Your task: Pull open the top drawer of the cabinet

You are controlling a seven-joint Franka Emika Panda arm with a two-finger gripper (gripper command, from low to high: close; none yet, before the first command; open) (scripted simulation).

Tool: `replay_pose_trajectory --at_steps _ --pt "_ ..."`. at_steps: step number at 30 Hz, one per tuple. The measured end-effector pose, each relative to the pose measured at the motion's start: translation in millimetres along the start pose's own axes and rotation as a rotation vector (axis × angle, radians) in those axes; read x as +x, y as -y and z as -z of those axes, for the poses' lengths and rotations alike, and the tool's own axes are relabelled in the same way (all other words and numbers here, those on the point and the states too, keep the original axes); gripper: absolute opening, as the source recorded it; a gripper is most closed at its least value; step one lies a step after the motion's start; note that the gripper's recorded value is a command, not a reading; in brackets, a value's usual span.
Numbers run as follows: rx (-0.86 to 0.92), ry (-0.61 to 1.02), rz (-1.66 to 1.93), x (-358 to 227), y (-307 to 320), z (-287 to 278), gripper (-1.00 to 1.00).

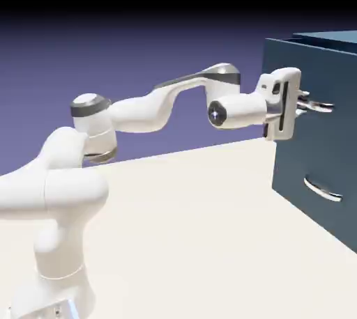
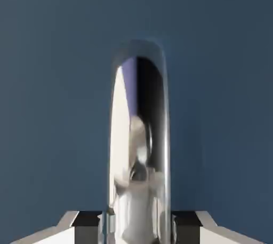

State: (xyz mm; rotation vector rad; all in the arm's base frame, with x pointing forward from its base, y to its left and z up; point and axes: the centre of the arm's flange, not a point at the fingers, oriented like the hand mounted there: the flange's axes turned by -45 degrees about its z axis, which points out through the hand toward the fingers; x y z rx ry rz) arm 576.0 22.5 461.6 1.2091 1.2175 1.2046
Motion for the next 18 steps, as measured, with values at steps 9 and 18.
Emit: replay_pose_trajectory --at_steps 9,18 --pt "-0.001 0.001 -0.002 -0.4 0.6 97.1 -1.0" --pt "-0.006 0.002 -0.005 -0.9 0.8 178.0 1.0"
